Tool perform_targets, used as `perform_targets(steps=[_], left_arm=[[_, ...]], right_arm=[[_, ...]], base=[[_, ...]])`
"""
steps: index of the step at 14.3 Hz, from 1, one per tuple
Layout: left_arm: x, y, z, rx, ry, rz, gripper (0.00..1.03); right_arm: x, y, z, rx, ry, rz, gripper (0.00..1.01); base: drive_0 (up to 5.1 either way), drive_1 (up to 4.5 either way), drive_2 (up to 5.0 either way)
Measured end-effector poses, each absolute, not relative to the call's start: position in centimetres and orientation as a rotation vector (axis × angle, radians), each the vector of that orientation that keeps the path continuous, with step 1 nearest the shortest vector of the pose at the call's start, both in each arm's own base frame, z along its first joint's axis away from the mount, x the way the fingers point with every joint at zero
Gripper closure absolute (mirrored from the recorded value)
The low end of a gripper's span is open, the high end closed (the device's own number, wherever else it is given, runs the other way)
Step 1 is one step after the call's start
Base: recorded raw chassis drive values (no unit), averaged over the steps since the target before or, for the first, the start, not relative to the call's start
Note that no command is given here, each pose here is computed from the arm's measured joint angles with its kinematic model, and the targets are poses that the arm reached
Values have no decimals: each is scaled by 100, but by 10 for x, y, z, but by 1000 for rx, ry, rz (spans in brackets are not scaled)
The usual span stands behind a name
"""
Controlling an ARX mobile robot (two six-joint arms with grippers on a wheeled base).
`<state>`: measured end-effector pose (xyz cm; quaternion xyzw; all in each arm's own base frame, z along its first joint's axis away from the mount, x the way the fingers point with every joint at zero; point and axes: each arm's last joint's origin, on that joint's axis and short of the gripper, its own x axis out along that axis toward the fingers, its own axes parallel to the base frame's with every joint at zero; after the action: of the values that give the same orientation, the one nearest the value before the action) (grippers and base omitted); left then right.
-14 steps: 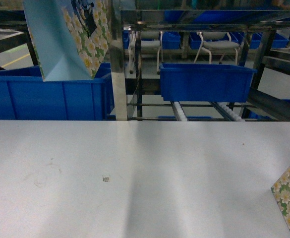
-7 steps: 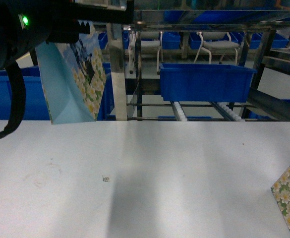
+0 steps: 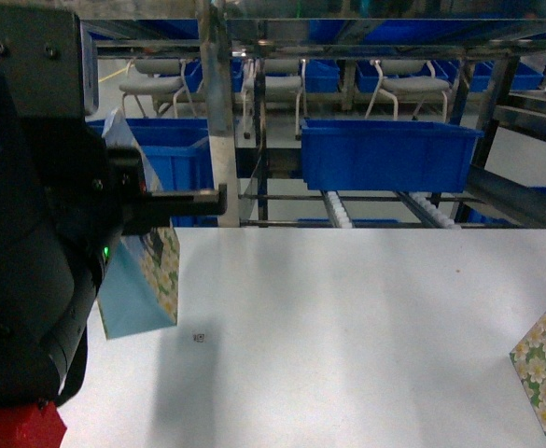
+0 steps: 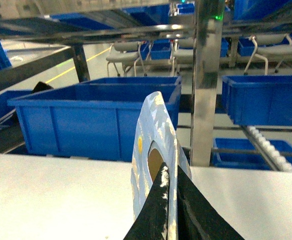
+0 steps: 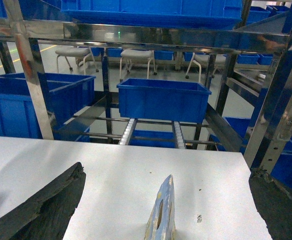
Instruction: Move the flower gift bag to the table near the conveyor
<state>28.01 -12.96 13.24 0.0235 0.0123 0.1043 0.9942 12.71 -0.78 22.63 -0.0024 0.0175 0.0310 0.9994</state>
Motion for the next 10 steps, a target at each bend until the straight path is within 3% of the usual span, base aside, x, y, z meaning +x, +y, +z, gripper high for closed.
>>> perform_targets(steps=[4,7,10], left_arm=[[257,-128,75,102,212,166,101],[249,-125,58,123,264,158,101],[246,-124,58,108,270,130,101]], right_arm=[[127,-8,226,-5,35,62,3],[127,-8,226,-5,35,62,3],[127,-8,226,-6,35,62,3]], base=[[0,0,0],[0,0,0],[0,0,0]])
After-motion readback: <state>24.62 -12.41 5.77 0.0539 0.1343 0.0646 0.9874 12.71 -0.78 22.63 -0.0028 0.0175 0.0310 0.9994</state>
